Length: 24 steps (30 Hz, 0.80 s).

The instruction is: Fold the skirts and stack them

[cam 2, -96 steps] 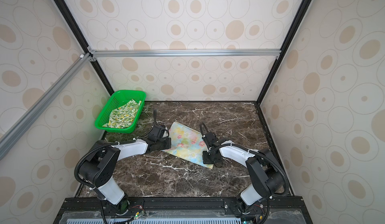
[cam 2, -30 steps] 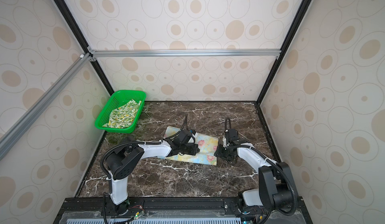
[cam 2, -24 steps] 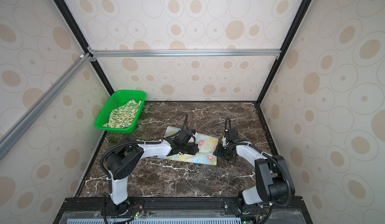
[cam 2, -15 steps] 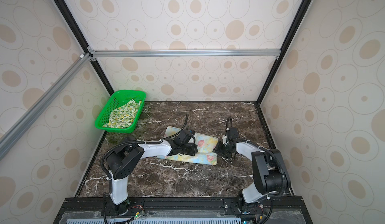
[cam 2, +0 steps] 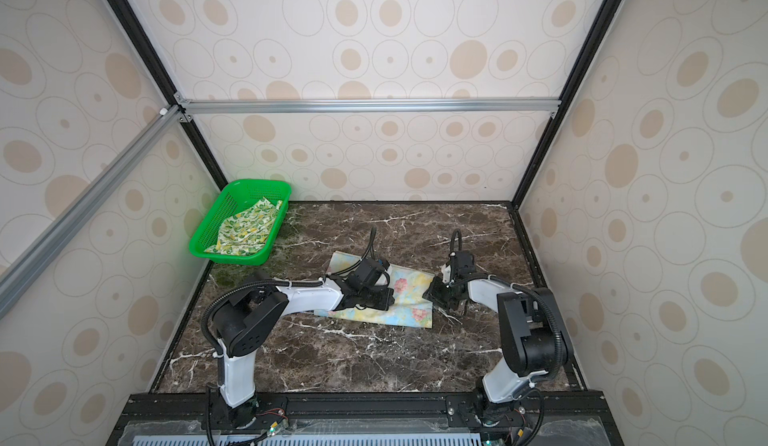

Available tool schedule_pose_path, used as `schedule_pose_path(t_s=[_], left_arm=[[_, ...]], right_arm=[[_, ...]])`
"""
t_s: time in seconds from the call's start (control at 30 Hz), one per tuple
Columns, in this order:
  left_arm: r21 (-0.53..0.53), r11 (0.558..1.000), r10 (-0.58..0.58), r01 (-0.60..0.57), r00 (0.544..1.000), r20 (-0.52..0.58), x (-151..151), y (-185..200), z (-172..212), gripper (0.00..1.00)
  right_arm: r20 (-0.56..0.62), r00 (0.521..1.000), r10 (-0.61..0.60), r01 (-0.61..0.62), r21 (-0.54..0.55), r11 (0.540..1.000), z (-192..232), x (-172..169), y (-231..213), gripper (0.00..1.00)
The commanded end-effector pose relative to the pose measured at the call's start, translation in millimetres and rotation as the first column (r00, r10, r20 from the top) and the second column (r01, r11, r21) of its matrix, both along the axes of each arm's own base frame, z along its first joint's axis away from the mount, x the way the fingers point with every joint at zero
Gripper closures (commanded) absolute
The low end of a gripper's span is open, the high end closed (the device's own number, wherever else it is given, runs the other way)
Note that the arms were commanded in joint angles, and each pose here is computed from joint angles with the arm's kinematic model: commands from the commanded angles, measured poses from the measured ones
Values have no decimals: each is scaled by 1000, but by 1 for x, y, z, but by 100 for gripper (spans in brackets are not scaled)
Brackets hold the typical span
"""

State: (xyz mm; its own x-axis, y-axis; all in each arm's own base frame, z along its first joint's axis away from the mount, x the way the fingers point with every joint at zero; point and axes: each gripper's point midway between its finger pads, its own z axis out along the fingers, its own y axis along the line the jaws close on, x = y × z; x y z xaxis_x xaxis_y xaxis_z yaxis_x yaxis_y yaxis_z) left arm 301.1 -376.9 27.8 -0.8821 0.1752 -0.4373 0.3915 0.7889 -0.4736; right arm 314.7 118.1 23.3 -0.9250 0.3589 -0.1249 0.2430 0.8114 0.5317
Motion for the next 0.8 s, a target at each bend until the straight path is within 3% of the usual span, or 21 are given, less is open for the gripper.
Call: schedule_pose_path(t_s=[0.0, 0.2, 0.47, 0.77], left_arm=[[35, 999, 0, 1, 1000, -23, -2, 1, -12, 100], [21, 1000, 1, -1, 1000, -18, 0, -2, -10, 100], [2, 1000, -3, 3, 1000, -11, 3, -8, -5, 100], [76, 997, 17, -22, 998, 62, 17, 16, 12, 100]], right_arm=[[-120, 992, -43, 26, -140, 990, -28, -26, -24, 63], [-144, 989, -33, 15, -122, 992, -36, -26, -16, 65], [-135, 991, -22, 8, -103, 995, -41, -19, -1, 100], [-74, 997, 27, -40, -172, 984, 11, -15, -11, 100]])
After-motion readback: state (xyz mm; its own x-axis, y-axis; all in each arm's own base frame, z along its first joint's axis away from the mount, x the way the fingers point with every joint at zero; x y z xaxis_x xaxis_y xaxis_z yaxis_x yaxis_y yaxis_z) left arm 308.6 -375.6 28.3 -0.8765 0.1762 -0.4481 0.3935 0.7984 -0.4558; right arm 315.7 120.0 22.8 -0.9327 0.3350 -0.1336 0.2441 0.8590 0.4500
